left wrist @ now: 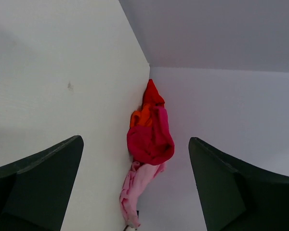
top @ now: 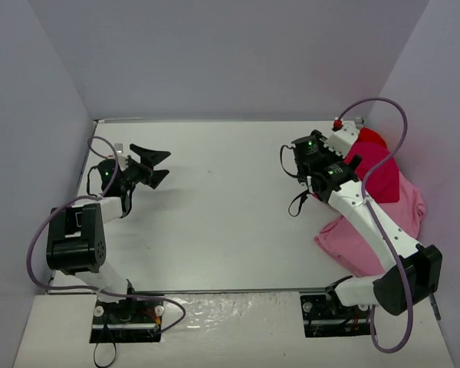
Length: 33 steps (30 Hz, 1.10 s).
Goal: Fold and stack the t-shirts
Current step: Grab crumpled tshirt from the corner of the board with the right arm
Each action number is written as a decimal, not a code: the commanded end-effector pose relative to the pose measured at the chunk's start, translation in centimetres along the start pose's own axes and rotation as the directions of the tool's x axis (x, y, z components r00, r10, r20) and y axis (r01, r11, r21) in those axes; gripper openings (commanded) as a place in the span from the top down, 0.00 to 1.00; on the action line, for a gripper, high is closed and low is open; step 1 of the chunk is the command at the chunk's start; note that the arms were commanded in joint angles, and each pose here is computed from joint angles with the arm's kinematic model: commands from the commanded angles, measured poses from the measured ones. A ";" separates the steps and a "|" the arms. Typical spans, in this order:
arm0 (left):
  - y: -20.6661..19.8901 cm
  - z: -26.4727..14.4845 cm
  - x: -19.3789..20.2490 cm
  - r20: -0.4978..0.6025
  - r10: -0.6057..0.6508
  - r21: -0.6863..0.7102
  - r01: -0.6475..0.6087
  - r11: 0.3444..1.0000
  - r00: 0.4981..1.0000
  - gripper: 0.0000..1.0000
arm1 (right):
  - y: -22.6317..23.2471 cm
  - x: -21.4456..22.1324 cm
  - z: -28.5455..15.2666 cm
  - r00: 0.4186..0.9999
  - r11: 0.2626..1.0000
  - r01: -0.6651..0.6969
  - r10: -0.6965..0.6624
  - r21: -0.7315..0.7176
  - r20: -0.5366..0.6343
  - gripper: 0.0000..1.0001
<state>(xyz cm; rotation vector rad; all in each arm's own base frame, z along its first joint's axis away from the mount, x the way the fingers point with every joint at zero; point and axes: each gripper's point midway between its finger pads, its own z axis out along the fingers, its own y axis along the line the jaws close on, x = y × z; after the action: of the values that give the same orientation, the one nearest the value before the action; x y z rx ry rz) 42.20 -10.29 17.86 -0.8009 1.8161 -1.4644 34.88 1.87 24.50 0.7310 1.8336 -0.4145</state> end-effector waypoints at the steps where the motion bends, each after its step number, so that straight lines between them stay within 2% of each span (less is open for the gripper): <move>1: -12.4 -3.6 0.1 0.045 0.305 0.264 -0.305 0.915 0.951 0.11 | 1.6 -0.7 -0.2 0.998 0.997 -0.059 0.057 -0.051 -0.040 0.04; 3: -11.7 -4.5 -0.1 0.067 0.417 0.075 -0.421 0.904 0.907 0.11 | 1.6 0.6 0.6 0.997 0.998 0.052 -0.054 -0.039 -0.056 0.08; 4: -11.2 -4.7 -0.3 0.066 0.422 -0.035 -0.420 0.907 0.904 0.06 | 1.1 1.0 1.2 0.994 0.996 0.084 -0.085 -0.018 -0.062 0.08; 6: -12.2 -5.9 0.4 0.062 0.593 -0.114 -0.585 0.803 0.803 0.03 | 0.6 1.2 1.4 0.994 0.996 0.092 -0.092 0.001 -0.059 0.09; 8: -12.4 -6.9 0.7 0.063 0.708 -0.257 -0.674 0.693 0.704 0.03 | -0.5 0.4 1.1 0.999 0.999 0.038 -0.037 0.032 -0.020 0.09; 11: -12.5 -7.8 2.0 0.019 0.773 -0.294 -0.735 0.611 0.635 0.03 | -2.6 -1.5 1.4 0.999 0.996 -0.030 0.028 0.086 0.031 0.12; 13: -12.3 -7.9 2.1 0.005 0.780 -0.306 -0.742 0.597 0.625 0.03 | -4.4 -2.4 2.1 0.997 0.988 -0.048 0.040 0.146 0.061 0.14; 18: -11.4 -8.0 1.8 -0.037 0.788 -0.341 -0.749 0.568 0.615 0.12 | -6.4 -2.7 2.7 0.993 0.966 0.032 -0.059 0.255 0.099 0.22; 21: -11.6 -8.3 1.7 -0.032 0.792 -0.348 -0.749 0.564 0.610 0.13 | -7.1 -0.9 6.1 0.991 0.954 0.129 -0.114 0.272 -0.071 0.25; 24: -11.6 -8.5 1.7 -0.027 0.790 -0.354 -0.745 0.565 0.612 0.13 | -7.4 0.8 10.2 0.966 0.971 0.095 -0.037 0.218 -0.256 0.25; 28: -12.1 -8.6 1.9 -0.023 0.790 -0.338 -0.748 0.571 0.613 0.13 | -7.7 3.0 12.7 0.939 0.962 0.117 -0.027 0.245 -0.342 0.24; 33: -12.3 -8.9 1.8 -0.014 0.797 -0.343 -0.752 0.563 0.604 0.13 | -9.7 4.3 14.1 0.931 0.908 0.223 -0.089 0.356 -0.355 0.21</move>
<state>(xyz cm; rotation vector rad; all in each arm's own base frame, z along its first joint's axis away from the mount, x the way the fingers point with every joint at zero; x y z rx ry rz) 34.35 -9.27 26.86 -0.1699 2.0574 -0.5281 37.62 -12.16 13.76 0.9824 2.1825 -0.7500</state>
